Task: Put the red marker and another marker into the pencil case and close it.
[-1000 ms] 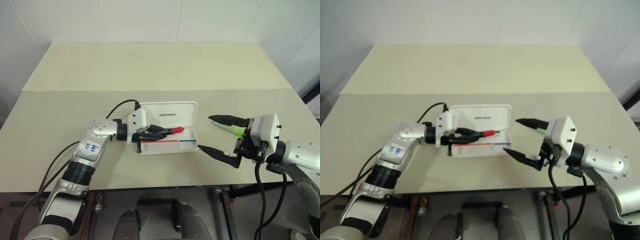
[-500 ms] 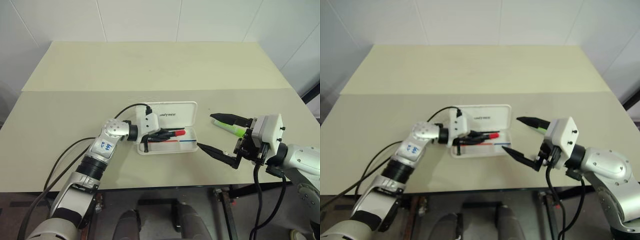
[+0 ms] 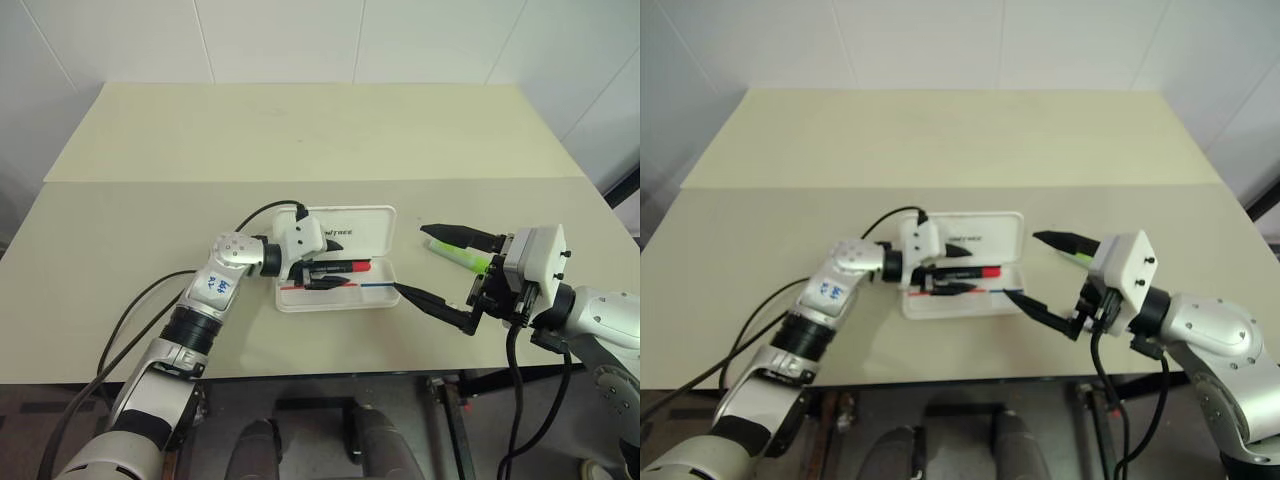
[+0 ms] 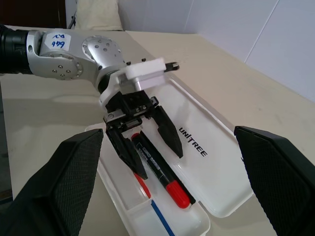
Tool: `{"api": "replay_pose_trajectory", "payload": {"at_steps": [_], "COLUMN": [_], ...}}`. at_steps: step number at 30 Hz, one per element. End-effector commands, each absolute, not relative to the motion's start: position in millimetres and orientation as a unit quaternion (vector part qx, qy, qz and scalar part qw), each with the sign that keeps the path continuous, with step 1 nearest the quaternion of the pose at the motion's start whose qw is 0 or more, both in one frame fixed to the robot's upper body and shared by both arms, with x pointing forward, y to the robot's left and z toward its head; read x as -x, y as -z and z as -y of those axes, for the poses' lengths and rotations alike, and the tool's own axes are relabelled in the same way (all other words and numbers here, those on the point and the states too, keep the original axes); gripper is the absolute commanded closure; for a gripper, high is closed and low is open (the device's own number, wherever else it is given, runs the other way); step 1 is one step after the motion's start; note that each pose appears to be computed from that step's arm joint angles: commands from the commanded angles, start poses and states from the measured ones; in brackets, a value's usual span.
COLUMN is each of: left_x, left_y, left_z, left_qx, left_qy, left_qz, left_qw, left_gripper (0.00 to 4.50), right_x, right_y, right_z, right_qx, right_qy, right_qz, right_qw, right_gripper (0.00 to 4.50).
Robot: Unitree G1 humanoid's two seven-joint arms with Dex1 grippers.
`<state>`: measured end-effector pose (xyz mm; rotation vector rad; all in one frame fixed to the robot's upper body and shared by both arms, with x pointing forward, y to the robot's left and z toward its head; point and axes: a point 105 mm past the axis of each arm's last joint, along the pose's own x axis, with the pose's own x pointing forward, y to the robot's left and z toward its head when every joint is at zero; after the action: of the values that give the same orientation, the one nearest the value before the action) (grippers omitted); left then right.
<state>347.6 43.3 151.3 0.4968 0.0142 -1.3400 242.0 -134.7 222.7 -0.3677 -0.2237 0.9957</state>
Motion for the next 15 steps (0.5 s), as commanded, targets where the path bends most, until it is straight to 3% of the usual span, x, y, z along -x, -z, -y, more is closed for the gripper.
{"api": "replay_pose_trajectory", "payload": {"at_steps": [1, 8, 13, 15], "left_x": [-334, -313, -286, -279], "left_y": [-163, -166, -180, -185], "left_z": [-50, -63, -66, -71], "left_qx": [-0.216, -0.198, -0.17, -0.166], "left_qy": [0.63, 0.655, 0.691, 0.695], "left_qz": [0.011, 0.007, 0.027, 0.029], "left_qw": [0.745, 0.73, 0.702, 0.699], "left_gripper": [1.23, 1.23, 0.02, 0.02], "right_x": [-240, -249, -269, -277], "right_y": [-229, -225, -218, -215], "right_z": [133, 142, 174, 191], "right_qx": [0.174, 0.151, 0.162, 0.18], "right_qy": [-0.478, -0.468, -0.436, -0.425], "right_qz": [0.125, 0.121, 0.089, 0.069], "right_qw": [0.852, 0.862, 0.881, 0.884], "right_gripper": [0.0, 0.0, 0.0, 0.0]}}
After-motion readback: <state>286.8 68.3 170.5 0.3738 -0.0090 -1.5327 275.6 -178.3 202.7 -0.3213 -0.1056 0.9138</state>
